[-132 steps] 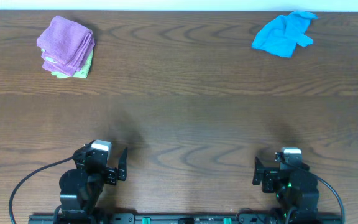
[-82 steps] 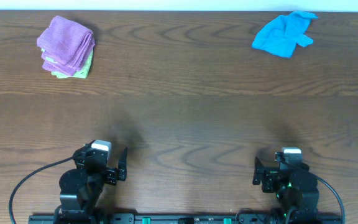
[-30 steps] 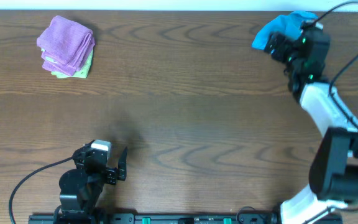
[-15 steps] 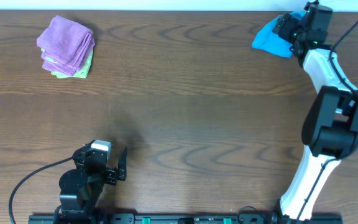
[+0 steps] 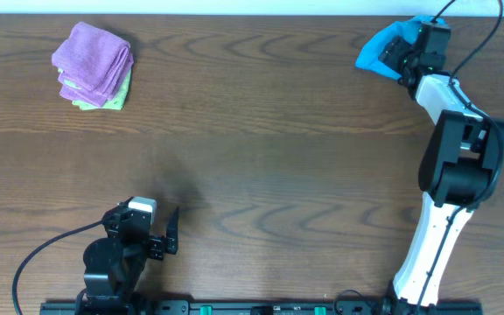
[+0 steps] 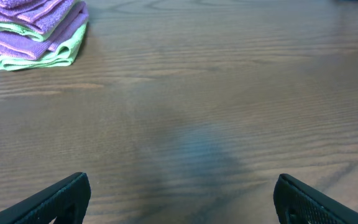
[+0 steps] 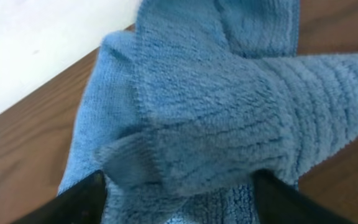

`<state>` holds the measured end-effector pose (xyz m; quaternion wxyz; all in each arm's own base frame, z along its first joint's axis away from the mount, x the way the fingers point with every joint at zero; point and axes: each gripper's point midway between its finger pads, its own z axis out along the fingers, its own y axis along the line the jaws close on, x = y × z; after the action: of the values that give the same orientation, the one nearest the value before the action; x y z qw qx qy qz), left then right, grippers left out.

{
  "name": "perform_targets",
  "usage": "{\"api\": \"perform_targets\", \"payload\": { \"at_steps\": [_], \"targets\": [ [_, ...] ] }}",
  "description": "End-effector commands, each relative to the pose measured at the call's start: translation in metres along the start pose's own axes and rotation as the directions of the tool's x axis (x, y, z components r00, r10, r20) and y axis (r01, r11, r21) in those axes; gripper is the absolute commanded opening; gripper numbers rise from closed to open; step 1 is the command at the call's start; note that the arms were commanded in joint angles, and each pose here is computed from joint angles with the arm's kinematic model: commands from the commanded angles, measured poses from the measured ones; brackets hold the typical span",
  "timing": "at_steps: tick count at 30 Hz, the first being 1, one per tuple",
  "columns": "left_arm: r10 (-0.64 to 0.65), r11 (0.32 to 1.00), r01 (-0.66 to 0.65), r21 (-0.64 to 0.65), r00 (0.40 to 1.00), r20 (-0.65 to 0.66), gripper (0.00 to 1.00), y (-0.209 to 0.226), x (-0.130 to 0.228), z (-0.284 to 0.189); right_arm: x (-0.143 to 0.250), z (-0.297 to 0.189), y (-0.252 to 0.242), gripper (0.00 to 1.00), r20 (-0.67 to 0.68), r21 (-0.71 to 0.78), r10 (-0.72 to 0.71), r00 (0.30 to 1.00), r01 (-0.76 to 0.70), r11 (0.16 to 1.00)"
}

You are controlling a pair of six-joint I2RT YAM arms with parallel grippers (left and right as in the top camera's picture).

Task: Fold the cloth
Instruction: 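Reach the right gripper forward to the crumpled blue cloth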

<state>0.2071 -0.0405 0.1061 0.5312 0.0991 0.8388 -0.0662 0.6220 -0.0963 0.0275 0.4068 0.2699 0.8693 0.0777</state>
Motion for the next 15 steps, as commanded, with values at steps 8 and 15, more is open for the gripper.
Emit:
{"api": "perform_targets", "payload": {
  "at_steps": [8,15],
  "targets": [
    [0.014,1.0,-0.014,-0.012,1.0,-0.009,0.95,0.003,0.005,0.002,0.008,0.009,-0.002,0.01,-0.022,0.003,0.025,0.999,-0.025,1.0],
    [0.014,1.0,-0.014,-0.012,1.0,-0.009,0.95,0.003,0.005,0.002,0.027,0.002,0.021,0.01,-0.104,-0.062,-0.012,0.994,0.006,0.998]
  ]
}}
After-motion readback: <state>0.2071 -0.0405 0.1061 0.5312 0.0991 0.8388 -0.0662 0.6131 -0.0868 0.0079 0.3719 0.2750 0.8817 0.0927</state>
